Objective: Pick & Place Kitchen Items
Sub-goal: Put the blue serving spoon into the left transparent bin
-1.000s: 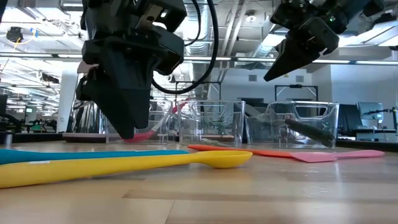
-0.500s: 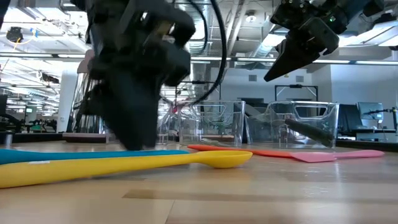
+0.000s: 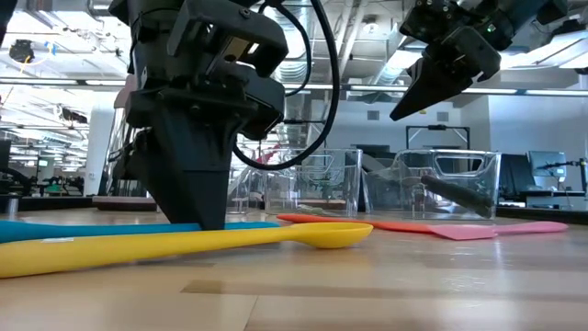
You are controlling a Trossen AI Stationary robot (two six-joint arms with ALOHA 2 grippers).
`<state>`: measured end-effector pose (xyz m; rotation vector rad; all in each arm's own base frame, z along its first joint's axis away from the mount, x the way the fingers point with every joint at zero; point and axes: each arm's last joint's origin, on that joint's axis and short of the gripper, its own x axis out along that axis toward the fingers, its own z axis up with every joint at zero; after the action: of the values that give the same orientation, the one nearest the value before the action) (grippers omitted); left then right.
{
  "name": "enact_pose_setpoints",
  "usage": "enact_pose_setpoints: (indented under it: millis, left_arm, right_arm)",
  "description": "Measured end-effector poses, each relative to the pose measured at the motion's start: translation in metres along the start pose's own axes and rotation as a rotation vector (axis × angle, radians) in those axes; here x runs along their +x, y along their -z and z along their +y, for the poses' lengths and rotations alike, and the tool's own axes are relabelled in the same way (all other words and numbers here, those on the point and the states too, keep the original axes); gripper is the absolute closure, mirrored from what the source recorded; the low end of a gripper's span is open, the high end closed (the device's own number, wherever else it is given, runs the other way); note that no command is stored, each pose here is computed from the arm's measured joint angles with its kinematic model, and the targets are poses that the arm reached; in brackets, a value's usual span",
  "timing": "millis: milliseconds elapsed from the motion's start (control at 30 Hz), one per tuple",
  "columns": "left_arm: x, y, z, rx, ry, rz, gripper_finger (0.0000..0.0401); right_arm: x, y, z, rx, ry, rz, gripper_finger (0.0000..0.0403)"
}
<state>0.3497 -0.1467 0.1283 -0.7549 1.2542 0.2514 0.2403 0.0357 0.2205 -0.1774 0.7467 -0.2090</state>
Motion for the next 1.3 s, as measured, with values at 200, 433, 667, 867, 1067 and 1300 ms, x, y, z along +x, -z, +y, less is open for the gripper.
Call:
enact_pose_setpoints:
  millis: [200,433,667,867,1067,1300]
  left_arm:
    - [0.001,-0.001,0.001,0.037,-0.018,-0.021,0.0274]
    - [0.005,-0.003,0.013,0.058,-0.042,-0.012,0.0338]
    - [0.007,-0.002,0.02,0.114,-0.045,-0.006,0.039]
    - [-0.008,-0.003,0.017,0.187,-0.029,-0.046,0.0394]
    - [-0.045,-0.008,0.019,0.203,-0.09,-0.16,0.0394]
    - [-0.072,-0.01,0.023,0.215,-0.116,-0.219,0.0394]
  right_arm:
    - [0.0,0.0,0.0,0.0,0.0,0.0,0.0397]
    - [0.0,0.0,0.0,-0.001,0.0,0.0,0.0397]
    - [0.0,0.0,0.0,-0.001,-0.001,-0.001,0.0397]
    - [0.0,0.0,0.0,-0.001,-0.001,0.0,0.0397]
    - [0.0,0.0,0.0,-0.001,-0.001,-0.001,0.0397]
    - [0.0,0.0,0.0,0.0,-0.001,-0.002,0.0397]
